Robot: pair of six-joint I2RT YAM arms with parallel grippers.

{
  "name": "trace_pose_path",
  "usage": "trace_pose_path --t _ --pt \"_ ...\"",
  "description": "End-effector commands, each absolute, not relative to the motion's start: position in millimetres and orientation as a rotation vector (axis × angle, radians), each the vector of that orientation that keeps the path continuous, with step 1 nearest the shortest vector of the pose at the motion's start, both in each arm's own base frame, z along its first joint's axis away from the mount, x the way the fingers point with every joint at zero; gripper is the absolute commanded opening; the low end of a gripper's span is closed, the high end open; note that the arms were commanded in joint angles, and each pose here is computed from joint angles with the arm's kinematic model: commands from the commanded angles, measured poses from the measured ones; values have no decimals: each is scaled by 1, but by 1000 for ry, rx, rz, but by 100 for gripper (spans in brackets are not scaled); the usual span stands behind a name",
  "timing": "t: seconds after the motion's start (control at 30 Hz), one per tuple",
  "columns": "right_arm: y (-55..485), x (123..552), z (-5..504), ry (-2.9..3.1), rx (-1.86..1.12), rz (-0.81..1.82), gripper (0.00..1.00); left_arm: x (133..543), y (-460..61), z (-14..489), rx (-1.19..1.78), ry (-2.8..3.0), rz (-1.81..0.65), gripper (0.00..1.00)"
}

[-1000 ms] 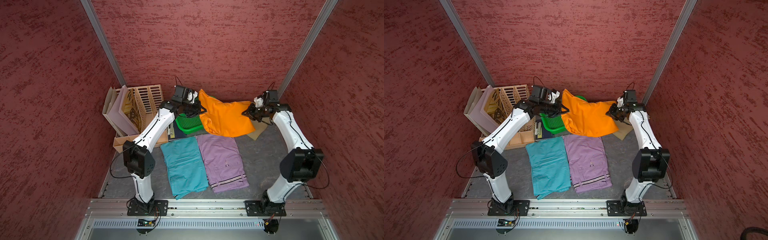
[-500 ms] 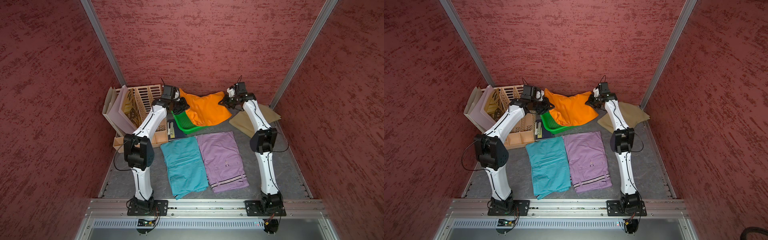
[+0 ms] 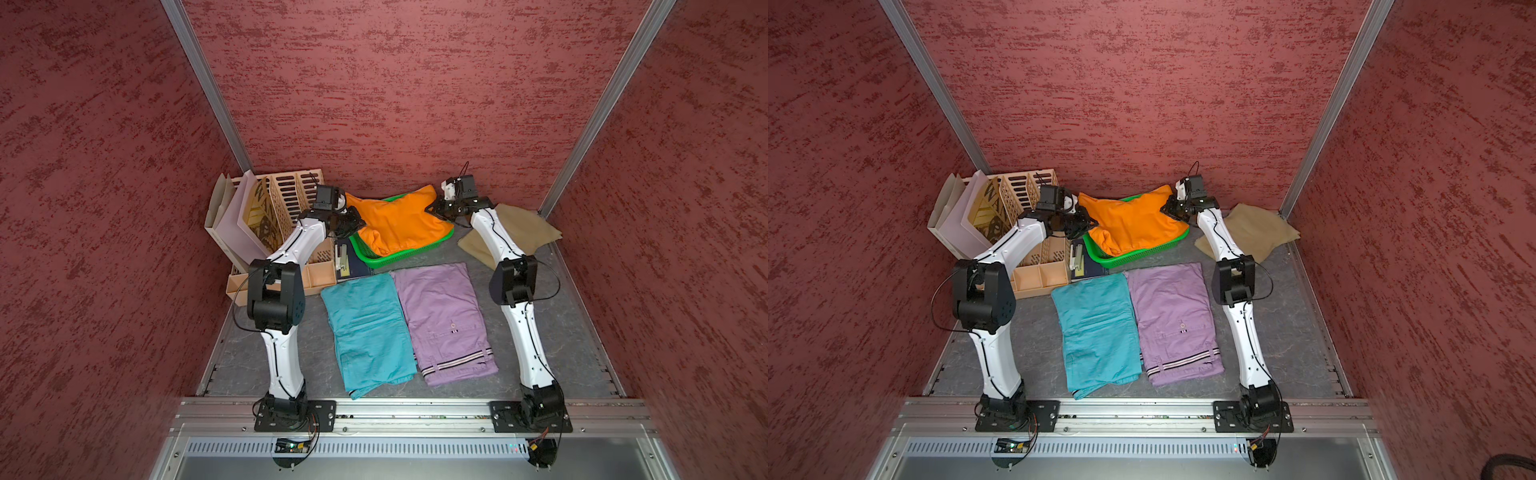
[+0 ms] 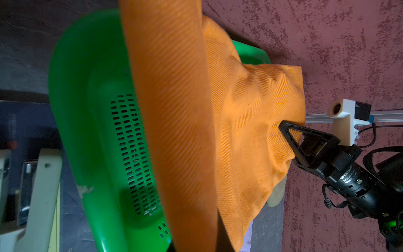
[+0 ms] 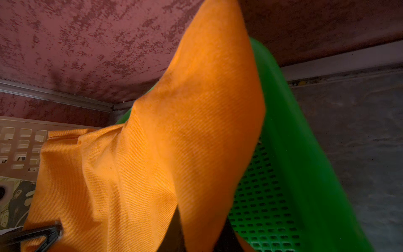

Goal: Put the folded long pants in the basket
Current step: Place the long pant in the basket.

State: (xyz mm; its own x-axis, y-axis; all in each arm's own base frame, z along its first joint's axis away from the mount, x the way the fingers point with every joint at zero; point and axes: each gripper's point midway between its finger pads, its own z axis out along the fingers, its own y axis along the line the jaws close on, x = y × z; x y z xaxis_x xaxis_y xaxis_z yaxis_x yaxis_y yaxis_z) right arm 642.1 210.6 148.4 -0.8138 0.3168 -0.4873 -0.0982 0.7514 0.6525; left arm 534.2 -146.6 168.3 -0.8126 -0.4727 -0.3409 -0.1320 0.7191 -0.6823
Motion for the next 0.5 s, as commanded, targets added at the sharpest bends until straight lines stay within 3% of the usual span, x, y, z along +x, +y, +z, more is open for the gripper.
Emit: trace_pose_path --t 0.0,0.47 --pt "207 655 156 2294 160 873 0 532 -152 153 -465 2422 -936 0" --pt "204 648 110 2402 175 764 0 522 -155 119 -458 2521 -815 0"
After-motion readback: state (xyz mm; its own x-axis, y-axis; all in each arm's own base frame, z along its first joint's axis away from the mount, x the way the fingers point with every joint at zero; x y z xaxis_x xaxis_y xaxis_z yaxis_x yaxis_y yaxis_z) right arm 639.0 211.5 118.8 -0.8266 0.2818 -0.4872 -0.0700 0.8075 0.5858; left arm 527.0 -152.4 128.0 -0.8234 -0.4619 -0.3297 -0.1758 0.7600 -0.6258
